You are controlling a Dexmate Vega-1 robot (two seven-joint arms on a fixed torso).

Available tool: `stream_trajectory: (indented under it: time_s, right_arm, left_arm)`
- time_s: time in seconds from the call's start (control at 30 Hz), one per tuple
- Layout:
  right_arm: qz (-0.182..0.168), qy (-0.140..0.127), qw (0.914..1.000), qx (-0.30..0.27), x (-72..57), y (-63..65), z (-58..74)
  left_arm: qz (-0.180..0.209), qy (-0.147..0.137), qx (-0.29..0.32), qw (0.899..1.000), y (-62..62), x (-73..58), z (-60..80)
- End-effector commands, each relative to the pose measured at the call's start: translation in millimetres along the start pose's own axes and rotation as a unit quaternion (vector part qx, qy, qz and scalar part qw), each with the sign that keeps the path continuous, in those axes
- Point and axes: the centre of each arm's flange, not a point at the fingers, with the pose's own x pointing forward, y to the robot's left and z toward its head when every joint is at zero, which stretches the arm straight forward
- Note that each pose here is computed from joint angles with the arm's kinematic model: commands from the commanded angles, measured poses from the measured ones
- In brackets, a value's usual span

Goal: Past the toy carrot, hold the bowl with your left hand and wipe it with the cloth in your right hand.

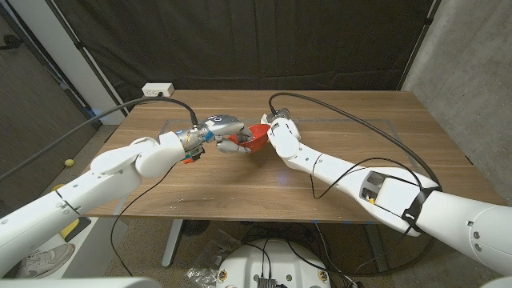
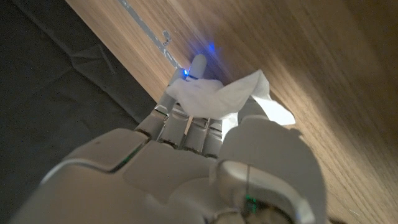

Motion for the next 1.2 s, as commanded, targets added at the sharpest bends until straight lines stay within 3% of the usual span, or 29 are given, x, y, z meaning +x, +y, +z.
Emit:
stream_trajectory:
  time_s: [0.03, 0.23, 0.53, 0.83, 1.2]
  right_arm:
    - [-0.062, -0.019, 0.9979, 0.0, -4.8, 2.4, -0.9]
    - [-0.096, -0.03, 0.9943, 0.037, -6.3, 1.1, -6.4]
    - [-0.165, 0.003, 0.9765, 0.139, -11.5, 2.0, -27.6]
    - [-0.193, 0.017, 0.9496, 0.246, -18.0, 4.0, -56.9]
    - [-0.197, 0.0, 0.9155, 0.351, -28.6, 4.7, -77.0]
  left_arm:
    - [-0.004, 0.001, 0.001, 1.0, -1.4, 4.2, -1.9]
    - [0.0, 0.008, 0.014, 1.0, -2.5, 6.7, -3.8]
    - [0.003, 0.033, 0.085, 0.996, -8.2, 11.1, -1.9]
    - [-0.01, 0.054, 0.084, 0.995, -6.1, 18.1, -10.5]
    - [-0.028, 0.085, 0.076, 0.993, -5.8, 26.5, -31.7]
